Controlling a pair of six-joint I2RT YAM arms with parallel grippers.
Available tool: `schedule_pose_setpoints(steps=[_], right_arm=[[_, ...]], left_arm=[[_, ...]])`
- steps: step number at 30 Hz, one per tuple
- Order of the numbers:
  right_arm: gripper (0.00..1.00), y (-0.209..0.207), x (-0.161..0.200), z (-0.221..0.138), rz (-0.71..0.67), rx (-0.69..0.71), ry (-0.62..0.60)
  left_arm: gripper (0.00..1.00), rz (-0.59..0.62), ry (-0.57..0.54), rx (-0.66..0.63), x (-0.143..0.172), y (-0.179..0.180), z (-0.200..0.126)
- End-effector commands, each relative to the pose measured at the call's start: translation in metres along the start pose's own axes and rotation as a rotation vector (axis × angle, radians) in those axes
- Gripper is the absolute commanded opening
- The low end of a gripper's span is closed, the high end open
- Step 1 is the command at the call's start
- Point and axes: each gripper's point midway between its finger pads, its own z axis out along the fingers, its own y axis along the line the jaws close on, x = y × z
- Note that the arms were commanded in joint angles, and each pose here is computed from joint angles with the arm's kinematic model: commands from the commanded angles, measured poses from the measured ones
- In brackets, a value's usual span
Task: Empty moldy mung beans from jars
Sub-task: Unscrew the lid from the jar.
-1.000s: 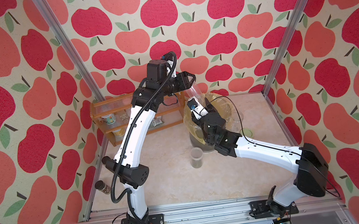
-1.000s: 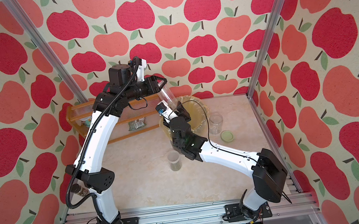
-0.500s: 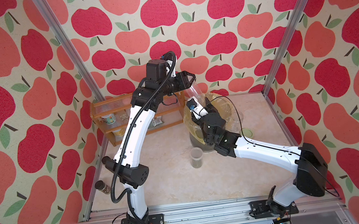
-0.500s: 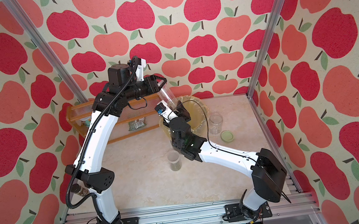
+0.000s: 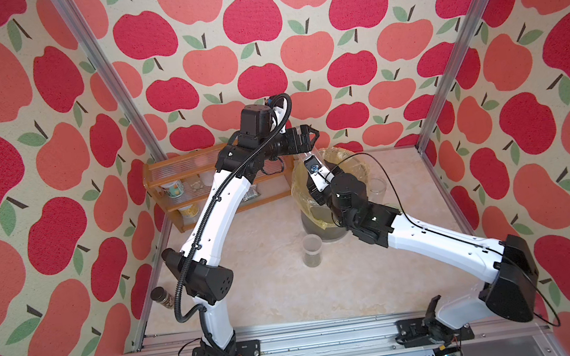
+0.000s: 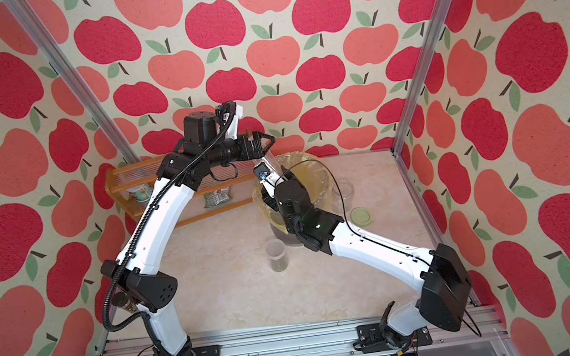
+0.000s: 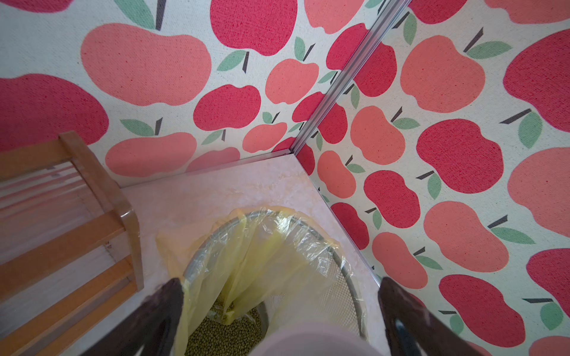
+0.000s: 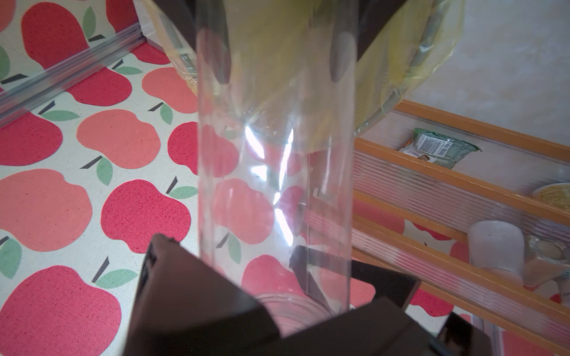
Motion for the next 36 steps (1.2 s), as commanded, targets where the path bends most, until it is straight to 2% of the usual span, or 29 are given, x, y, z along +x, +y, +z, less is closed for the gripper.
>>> schedule_pose_setpoints(steps=[1, 9, 17, 22, 29, 36], right_arm=[[0.34, -0.027, -0.008, -0.011, 0.18, 0.003, -0.032], [0.34, -0.038, 0.011, -0.011, 0.266, -0.039, 0.027], [0.34, -0.046, 0.032, -0.012, 0.55, -0.281, 0.05], [0.34, -0.045, 0.039, -0.013, 0.642, -0.42, 0.047], [0.34, -0.026, 0.008, -0.034, 0.669, -0.708, -0.102], [0.34, -0.019, -0.002, -0.036, 0.683, -0.788, -0.124]], left_arm=[[1.0, 0.059, -0.086, 0.015, -0.024, -0.004, -0.022], [1.0, 0.033, -0.148, 0.065, -0.038, 0.001, -0.036], [1.0, 0.105, -0.268, 0.123, -0.05, -0.007, -0.066], [1.0, 0.092, -0.322, 0.206, -0.049, -0.011, -0.076], [1.0, 0.083, -0.335, 0.376, -0.042, -0.03, -0.073], [0.89, 0.074, -0.289, 0.442, -0.033, -0.041, -0.055]])
